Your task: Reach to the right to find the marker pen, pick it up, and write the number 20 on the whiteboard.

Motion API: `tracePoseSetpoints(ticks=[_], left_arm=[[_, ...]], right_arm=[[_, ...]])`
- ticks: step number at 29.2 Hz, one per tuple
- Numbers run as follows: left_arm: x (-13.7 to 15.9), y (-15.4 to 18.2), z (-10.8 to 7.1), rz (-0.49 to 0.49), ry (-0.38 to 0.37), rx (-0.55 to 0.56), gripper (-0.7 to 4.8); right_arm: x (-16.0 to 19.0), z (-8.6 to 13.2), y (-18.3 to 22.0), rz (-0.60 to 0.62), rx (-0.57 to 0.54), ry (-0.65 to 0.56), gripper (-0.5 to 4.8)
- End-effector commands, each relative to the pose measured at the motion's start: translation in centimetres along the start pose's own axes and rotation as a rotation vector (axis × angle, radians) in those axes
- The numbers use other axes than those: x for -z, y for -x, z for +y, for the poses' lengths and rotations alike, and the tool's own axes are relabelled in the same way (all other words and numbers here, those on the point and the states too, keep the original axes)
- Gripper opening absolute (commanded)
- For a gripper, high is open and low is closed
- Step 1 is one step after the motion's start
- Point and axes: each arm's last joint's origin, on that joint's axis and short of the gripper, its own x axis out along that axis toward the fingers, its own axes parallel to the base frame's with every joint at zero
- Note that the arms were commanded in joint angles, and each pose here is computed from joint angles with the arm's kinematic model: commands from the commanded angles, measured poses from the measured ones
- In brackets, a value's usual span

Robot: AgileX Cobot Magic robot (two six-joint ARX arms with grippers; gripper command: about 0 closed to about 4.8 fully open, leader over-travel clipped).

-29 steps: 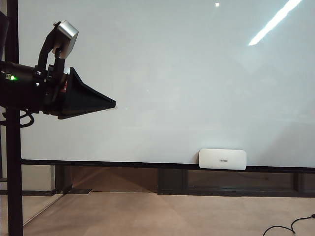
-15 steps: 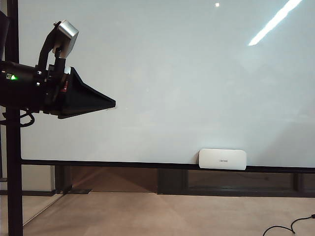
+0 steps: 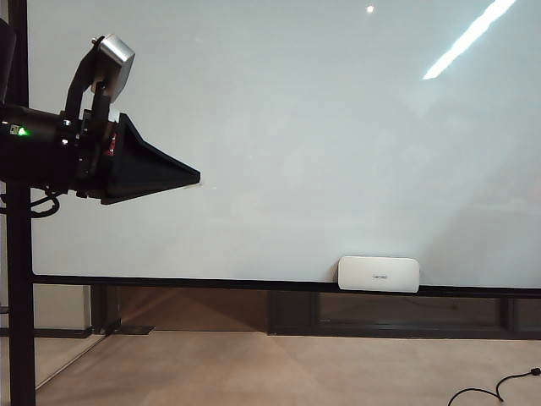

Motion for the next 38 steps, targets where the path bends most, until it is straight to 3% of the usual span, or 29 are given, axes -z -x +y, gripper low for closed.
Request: tracePoseSetpoints(ticks=[1, 5, 12, 17, 21, 25, 28, 38], left_arm=[[-0.8, 0.0, -0.2, -0.050, -0.001, 0.026, -0.05], [-1.6, 0.3, -0.5, -0.079, -0.004, 0.030, -0.05], [-4.1, 1.4, -1.7, -0.155, -0.046, 0.040, -0.05], [-4.7, 2.0, -2.3, -0.135, -0.023, 0.025, -0.05], [-4.8, 2.4, -2.4, -0.117, -0.010, -0.062, -0.05], [-5.2, 2.6, -2.1, -0.147, -0.088, -0.226, -0.05], [-5.8, 2.6, -1.9, -0.175, -0.093, -0.303, -0.05], [-11.3, 3.0, -2.6, -0.350, -0.224, -0.275, -0.05]], right_arm=[[-3.0, 0.9, 0.1, 0.045, 0.077, -0.027, -0.02], [-7.0, 2.2, 0.7, 0.050, 0.092, -0.032, -0.02], [-15.7, 5.6, 3.4, 0.043, 0.220, 0.012, -0.02], [-20.6, 8.5, 6.0, 0.079, 0.246, 0.030, -0.02], [-25.1, 11.3, 8.7, 0.028, 0.269, 0.037, -0.02], [-29.5, 14.3, 12.0, -0.040, 0.253, 0.023, -0.02], [-31.7, 16.3, 14.4, -0.048, 0.239, -0.003, -0.02], [-35.9, 23.9, 19.6, -0.101, 0.072, -0.055, -0.02]])
